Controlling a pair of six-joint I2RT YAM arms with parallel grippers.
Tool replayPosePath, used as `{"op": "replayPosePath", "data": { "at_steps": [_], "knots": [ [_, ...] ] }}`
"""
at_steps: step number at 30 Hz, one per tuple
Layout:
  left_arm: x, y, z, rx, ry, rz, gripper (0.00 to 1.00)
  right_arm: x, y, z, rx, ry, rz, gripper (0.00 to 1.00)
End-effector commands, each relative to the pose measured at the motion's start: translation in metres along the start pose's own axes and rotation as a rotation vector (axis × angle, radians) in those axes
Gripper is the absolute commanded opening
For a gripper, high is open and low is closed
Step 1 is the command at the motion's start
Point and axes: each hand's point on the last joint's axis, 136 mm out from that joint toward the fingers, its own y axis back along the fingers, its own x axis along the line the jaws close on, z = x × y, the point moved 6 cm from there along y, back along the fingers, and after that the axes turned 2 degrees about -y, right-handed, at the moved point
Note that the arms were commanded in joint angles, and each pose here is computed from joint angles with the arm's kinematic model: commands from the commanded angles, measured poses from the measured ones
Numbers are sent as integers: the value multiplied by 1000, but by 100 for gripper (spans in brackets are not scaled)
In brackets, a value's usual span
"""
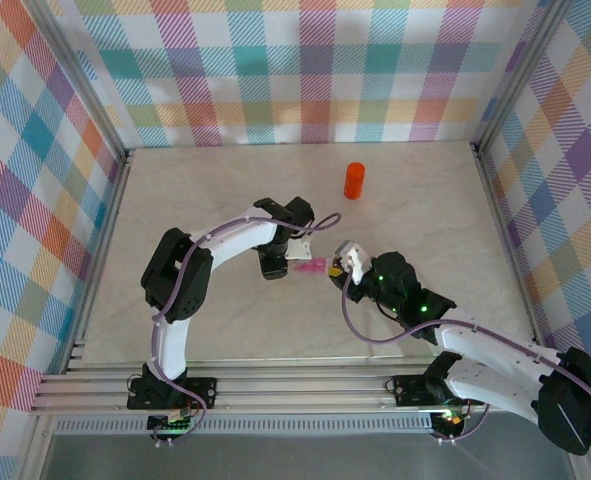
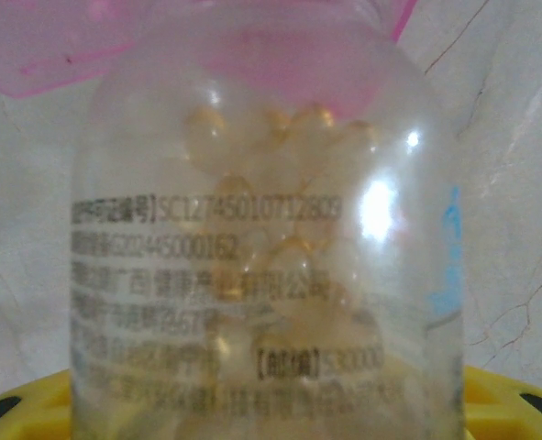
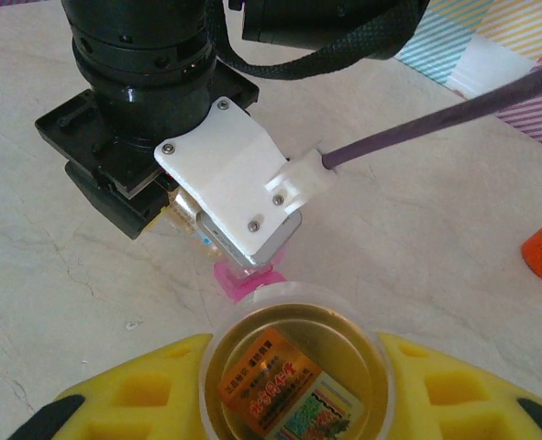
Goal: Sort the pills into containers
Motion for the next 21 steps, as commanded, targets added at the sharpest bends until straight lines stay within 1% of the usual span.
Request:
{"op": "replayPosePath", "data": {
  "at_steps": [1,12,16,21],
  "knots": [
    [-9,-8,-6,110,-81,4,0,0,-1,9,-24,-14,10,31],
    [-11,-7,-3,188,-153,70,0,0,-1,9,-22,-19,17,31],
    [-8,-6,-3,198,-156,84,0,1,0,9,-22,-19,18,31],
    [-10,-7,-1,182,-146,66,0,0,0,8,-20,-20,15,31]
  ]
}}
